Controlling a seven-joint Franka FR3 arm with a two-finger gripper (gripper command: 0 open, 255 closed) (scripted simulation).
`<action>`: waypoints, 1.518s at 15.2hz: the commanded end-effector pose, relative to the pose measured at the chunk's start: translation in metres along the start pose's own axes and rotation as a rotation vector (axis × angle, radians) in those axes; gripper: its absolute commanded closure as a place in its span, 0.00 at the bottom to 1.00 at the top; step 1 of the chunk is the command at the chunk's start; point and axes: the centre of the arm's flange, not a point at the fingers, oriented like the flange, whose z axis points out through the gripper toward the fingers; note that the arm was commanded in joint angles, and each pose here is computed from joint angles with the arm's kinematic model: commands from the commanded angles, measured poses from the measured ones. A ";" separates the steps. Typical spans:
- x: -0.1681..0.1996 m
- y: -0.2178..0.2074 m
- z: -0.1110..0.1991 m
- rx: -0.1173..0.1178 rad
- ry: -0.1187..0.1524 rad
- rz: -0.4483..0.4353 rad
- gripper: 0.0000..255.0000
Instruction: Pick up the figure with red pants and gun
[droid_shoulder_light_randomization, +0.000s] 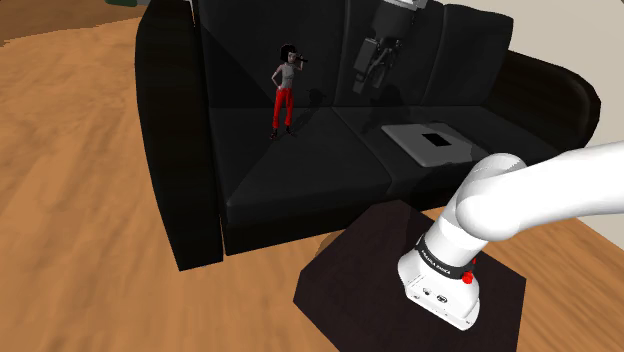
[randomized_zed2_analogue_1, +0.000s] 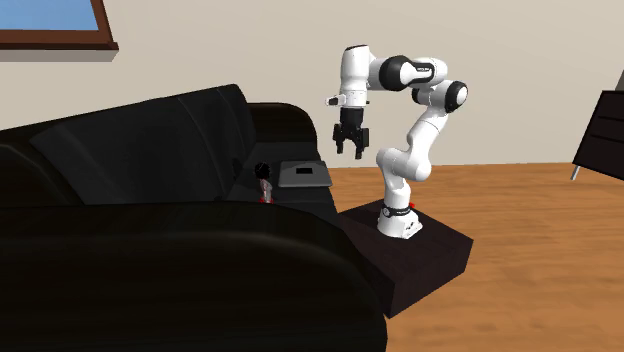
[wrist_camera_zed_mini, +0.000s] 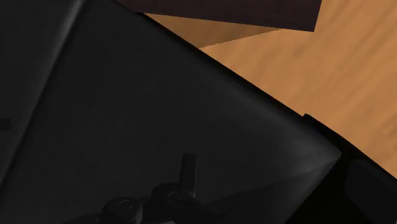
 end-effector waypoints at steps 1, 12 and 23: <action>0.000 0.000 0.000 0.000 0.000 0.000 0.00; 0.103 0.114 0.013 0.114 0.057 -0.481 0.00; 0.247 0.166 0.029 0.228 0.114 -0.962 0.00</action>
